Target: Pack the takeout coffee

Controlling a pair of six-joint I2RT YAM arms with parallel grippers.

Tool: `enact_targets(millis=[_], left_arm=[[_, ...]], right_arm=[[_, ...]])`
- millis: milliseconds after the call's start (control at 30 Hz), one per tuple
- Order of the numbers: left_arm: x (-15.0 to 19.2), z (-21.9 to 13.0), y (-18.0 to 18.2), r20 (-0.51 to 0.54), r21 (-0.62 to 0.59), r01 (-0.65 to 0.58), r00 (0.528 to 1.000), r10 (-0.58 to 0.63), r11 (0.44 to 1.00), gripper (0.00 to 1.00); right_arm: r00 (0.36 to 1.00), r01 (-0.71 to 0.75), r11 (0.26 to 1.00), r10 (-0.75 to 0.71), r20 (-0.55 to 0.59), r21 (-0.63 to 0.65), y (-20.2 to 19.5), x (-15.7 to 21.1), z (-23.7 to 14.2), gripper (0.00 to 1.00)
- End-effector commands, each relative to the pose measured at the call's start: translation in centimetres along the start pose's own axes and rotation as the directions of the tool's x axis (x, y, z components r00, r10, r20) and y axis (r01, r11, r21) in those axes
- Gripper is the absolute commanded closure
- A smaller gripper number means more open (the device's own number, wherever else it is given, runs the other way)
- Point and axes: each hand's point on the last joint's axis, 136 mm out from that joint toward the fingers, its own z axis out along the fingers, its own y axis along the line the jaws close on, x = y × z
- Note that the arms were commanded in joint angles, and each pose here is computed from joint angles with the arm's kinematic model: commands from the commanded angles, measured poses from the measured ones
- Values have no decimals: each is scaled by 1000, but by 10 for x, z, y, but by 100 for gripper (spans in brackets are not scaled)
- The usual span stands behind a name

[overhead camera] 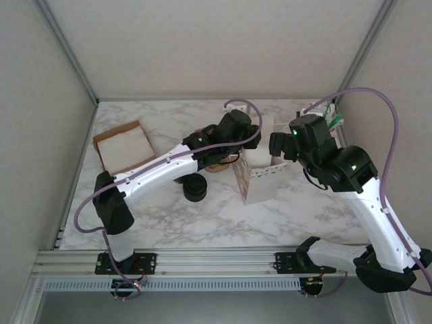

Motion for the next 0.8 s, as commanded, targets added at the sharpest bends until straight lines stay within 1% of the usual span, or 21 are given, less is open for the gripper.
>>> enact_targets(millis=[0,200,333,433,533,767], left_arm=[[-18,-15,-1,42,-28,-27,999,28,999,70],[-18,-13,0,34,-42,-43,998,45,998,76],[-23,-15,1,39,-52,-59,997,61,997,79],[-28,-16,2,40,-68,-77,996,80,995,86],[-31,-14,3,30,-81,-95,995,98,992,89],[-14,1,3,-37,-74,-112,993,109,991,92]], right_arm=[[1000,-7,1000,7,0,8,0,-1,3,1],[1000,-2,1000,2,-6,5,2,-2,6,1],[1000,5,1000,-5,-18,6,4,-3,9,1],[1000,7,1000,-7,-28,9,5,-3,11,1],[999,5,1000,-4,-36,10,5,-2,13,1],[999,1,1000,0,-47,10,4,-2,17,1]])
